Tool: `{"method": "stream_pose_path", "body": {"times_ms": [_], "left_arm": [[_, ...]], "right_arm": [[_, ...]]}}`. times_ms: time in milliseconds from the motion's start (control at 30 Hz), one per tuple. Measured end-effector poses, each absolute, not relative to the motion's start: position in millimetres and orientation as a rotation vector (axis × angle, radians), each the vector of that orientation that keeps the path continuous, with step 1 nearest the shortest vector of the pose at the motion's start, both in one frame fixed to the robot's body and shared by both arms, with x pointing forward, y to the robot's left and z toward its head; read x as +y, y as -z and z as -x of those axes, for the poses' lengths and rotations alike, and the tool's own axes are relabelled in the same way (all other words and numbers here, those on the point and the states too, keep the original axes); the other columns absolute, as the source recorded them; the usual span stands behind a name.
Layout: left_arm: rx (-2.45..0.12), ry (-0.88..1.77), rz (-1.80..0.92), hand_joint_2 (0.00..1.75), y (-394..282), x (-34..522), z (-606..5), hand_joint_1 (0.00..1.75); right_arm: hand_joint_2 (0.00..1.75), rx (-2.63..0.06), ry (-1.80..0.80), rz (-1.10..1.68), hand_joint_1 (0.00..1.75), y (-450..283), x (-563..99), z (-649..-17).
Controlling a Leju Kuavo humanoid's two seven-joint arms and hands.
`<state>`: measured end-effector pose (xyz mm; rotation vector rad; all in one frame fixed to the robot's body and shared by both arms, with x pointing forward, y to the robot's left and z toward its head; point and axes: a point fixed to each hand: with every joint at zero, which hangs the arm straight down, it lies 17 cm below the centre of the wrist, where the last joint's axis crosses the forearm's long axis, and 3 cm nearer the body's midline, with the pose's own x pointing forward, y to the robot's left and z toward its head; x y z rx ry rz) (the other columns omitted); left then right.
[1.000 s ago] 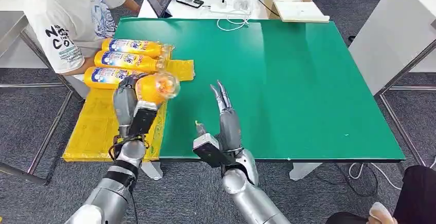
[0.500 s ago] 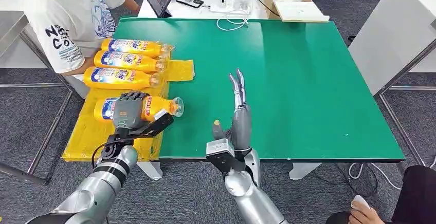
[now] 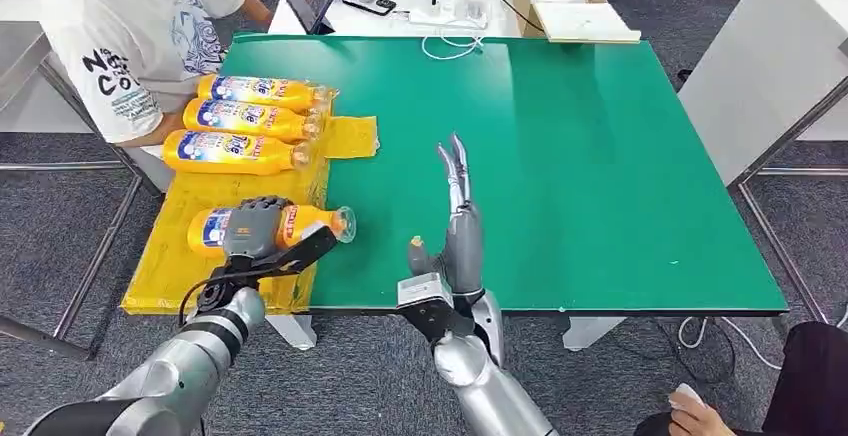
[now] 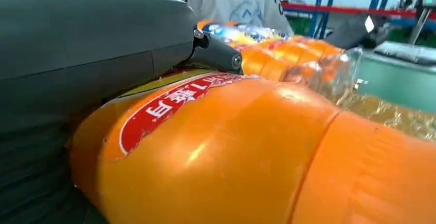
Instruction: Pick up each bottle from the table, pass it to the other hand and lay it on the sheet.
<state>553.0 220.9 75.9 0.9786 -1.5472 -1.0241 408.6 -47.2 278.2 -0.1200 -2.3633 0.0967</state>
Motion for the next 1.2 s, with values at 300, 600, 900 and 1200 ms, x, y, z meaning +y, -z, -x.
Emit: {"method": "stream_pose_path", "body": {"times_ms": [300, 600, 900, 1200], "left_arm": [[-1.484, 1.061, -0.967, 1.75, -66.2, 224.8, -555.5, 0.00], [-1.435, 1.058, -0.808, 0.00, -46.6, 218.2, -552.9, 0.00], [-1.423, 1.031, -0.616, 0.00, -42.6, 204.7, -555.2, 0.00], [-1.509, 0.789, -0.238, 0.00, -58.8, 166.8, -552.6, 0.00]], "right_arm": [[0.00, -2.339, -0.124, 0.097, 0.00, -269.6, -41.0, -409.7], [0.00, -2.307, -0.165, 0.063, 0.00, -259.7, -32.1, -412.5], [0.00, -2.272, -0.196, 0.028, 0.00, -250.3, -26.3, -418.7], [0.00, -2.246, -0.204, 0.037, 0.00, -239.8, -30.9, -424.3]]}}
